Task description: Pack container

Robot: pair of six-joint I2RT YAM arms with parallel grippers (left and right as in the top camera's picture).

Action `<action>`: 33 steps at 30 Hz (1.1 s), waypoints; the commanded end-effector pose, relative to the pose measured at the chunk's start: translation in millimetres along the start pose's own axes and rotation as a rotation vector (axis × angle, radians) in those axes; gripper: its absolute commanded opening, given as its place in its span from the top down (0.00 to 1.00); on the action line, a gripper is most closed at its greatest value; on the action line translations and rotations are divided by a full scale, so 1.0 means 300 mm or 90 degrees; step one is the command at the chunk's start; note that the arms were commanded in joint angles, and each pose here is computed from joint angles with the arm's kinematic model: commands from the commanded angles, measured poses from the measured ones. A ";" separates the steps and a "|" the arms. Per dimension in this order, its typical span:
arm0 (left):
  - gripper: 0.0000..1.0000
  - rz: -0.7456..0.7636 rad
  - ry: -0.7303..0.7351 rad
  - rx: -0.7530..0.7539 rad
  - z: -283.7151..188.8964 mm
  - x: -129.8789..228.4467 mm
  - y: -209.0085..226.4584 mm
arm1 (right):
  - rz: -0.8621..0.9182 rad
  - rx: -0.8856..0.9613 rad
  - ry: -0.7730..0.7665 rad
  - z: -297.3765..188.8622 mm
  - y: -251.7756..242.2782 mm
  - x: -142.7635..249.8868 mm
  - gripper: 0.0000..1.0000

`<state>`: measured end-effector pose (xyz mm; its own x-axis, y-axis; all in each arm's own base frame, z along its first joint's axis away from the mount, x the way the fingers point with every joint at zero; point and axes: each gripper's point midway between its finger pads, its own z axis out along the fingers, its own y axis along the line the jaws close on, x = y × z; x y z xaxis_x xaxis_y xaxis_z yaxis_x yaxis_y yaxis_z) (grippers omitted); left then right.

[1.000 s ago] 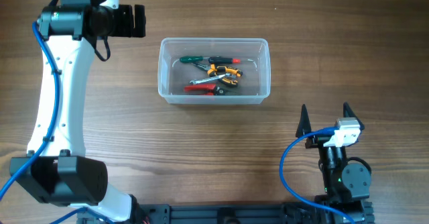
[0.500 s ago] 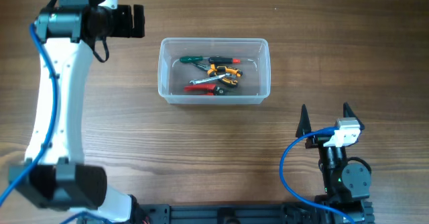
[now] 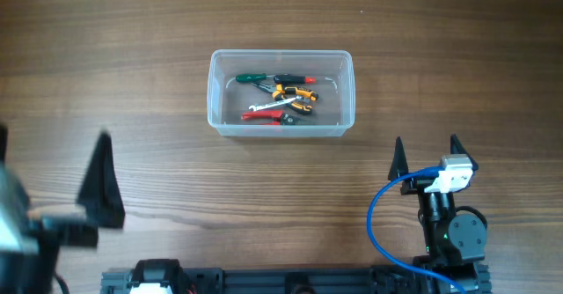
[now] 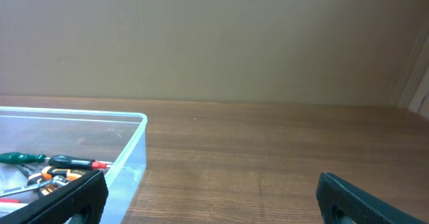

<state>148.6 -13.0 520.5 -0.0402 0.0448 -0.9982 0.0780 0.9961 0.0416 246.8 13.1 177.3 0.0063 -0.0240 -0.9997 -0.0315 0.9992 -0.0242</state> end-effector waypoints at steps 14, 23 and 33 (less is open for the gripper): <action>0.00 -0.115 0.099 0.045 0.287 0.936 -0.064 | -0.005 -0.010 -0.008 -0.002 0.010 -0.006 0.00; 0.00 -0.140 0.107 0.051 0.314 1.100 -0.077 | -0.005 -0.010 -0.008 -0.002 0.010 -0.006 0.00; 0.00 -0.142 0.129 0.050 0.319 1.207 -0.082 | -0.005 -0.010 -0.008 -0.002 0.010 -0.006 0.00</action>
<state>228.1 -26.5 163.3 -0.2570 -0.1347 -0.9570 0.1138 0.9791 -0.1684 246.8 13.6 176.4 0.0052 -0.0241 -0.9997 -0.0342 0.9991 -0.0243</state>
